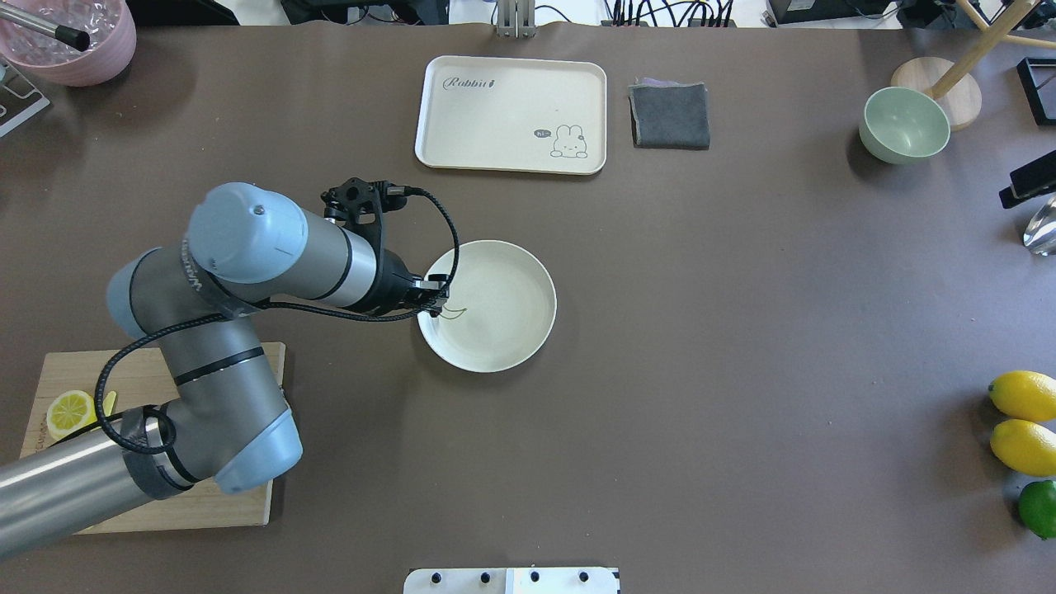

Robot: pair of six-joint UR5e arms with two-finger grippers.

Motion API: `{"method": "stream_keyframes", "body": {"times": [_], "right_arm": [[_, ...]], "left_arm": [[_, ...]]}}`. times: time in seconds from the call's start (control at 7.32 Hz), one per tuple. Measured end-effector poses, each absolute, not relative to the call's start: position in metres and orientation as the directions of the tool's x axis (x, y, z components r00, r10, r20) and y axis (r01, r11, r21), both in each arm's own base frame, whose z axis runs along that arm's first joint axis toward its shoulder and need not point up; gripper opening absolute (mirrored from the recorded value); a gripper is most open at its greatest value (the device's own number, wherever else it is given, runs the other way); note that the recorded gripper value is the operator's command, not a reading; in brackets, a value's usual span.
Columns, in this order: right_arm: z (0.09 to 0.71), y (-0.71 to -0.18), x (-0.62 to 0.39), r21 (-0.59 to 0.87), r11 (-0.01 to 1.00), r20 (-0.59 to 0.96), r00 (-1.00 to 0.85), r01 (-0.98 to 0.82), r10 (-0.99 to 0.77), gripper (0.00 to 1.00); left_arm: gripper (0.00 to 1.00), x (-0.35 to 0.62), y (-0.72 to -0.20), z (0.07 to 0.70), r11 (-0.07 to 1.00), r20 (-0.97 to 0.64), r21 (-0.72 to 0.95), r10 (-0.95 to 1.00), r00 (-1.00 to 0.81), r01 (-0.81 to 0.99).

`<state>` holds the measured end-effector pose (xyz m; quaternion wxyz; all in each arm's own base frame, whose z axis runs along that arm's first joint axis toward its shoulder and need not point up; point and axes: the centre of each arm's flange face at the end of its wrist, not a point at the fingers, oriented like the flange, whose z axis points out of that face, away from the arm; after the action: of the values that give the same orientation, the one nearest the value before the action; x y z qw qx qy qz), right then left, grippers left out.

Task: Place red cherry on plate
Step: 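Carry the cherries with the left gripper over the plate and lower them, then open the left gripper and withdraw the left arm from the plate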

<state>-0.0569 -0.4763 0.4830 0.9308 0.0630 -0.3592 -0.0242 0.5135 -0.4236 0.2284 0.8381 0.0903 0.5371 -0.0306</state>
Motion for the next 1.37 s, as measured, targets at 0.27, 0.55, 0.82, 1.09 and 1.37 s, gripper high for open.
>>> {"method": "stream_keyframes", "body": {"times": [0.27, 0.55, 0.82, 1.09, 1.37], "right_arm": [[0.516, -0.461, -0.038, 0.084, 0.996, 0.660, 0.749, -0.005, -0.052, 1.00], [0.547, -0.455, 0.005, -0.005, 0.996, 0.705, 0.706, -0.085, 0.064, 1.00], [0.574, -0.438, 0.045, -0.086, 0.982, 0.737, 0.653, -0.168, 0.176, 1.00], [0.587, -0.429, 0.058, -0.103, 0.975, 0.714, 0.668, -0.197, 0.211, 1.00], [0.594, -0.426, 0.060, -0.083, 0.980, 0.691, 0.698, -0.180, 0.187, 1.00]], "left_arm": [[0.98, 0.531, -0.427, 0.219, 0.977, -0.906, 0.103, 0.016, 0.423, 0.185], [0.98, 0.531, -0.429, 0.218, 0.972, -0.904, 0.109, 0.008, 0.428, 0.210], [0.98, 0.498, -0.449, 0.231, 0.969, -0.880, 0.113, -0.005, 0.474, 0.220], [0.98, 0.400, -0.486, 0.237, 0.980, -0.817, 0.153, 0.052, 0.574, 0.129], [0.98, 0.264, -0.528, 0.247, 0.977, -0.712, 0.211, 0.145, 0.687, 0.012]]}}
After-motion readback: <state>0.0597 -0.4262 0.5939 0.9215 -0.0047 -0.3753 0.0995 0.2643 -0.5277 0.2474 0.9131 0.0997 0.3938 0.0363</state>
